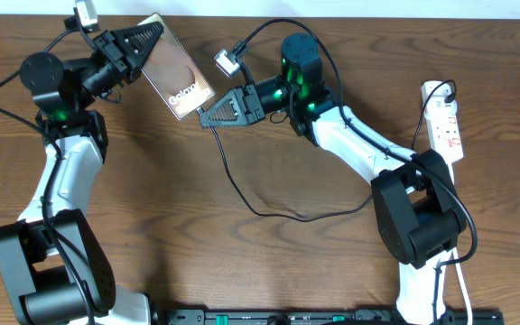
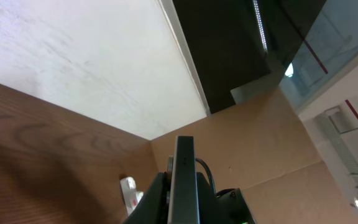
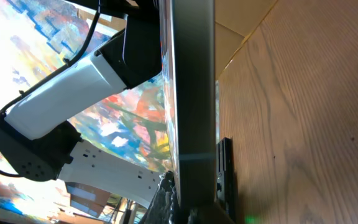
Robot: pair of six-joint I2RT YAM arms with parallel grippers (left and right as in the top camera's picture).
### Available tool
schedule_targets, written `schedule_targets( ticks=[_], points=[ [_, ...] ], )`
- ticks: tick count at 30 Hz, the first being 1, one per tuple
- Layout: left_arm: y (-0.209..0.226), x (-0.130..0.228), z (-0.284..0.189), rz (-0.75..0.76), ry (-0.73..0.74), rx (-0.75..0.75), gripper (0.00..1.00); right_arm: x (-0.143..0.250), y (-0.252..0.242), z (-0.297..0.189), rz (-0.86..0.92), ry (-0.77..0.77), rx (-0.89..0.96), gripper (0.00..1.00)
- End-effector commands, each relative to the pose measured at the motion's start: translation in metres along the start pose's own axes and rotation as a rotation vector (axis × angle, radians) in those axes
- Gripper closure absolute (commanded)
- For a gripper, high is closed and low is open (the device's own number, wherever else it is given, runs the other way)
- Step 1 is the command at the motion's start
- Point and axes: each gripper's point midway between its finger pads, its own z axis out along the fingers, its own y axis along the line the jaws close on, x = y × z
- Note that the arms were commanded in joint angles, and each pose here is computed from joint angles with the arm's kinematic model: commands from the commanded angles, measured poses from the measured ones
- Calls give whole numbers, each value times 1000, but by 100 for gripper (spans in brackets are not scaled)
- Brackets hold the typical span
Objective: Plug charger to phone and switch on socket
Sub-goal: 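Push the plug into the phone port with the right gripper, then open the right gripper and move it right toward the white power strip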
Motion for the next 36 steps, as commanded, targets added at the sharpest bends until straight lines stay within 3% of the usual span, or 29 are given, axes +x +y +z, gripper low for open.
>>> schedule_targets(
  ticks=[1, 8, 10, 12, 15, 18, 36],
  points=[
    [-24, 31, 7, 23, 167, 62, 93, -24, -14, 1, 3, -128, 75, 99],
    [-24, 31, 7, 23, 167, 62, 92, -24, -14, 1, 4, -127, 75, 98],
    [-24, 31, 7, 23, 167, 62, 92, -23, -14, 1, 4, -124, 73, 94],
    [-23, 30, 6, 23, 164, 61, 93, -22, -13, 1, 4, -117, 68, 82],
    [-22, 26, 3, 25, 152, 55, 93, -20, -12, 1, 3, -108, 63, 55],
    [-20, 20, -2, 26, 137, 48, 93, -19, -11, 2, 2, -101, 59, 1],
    [-8, -9, -52, 40, 94, 1, 92, -22, -13, -14, 9, -108, 63, 1]
  ],
)
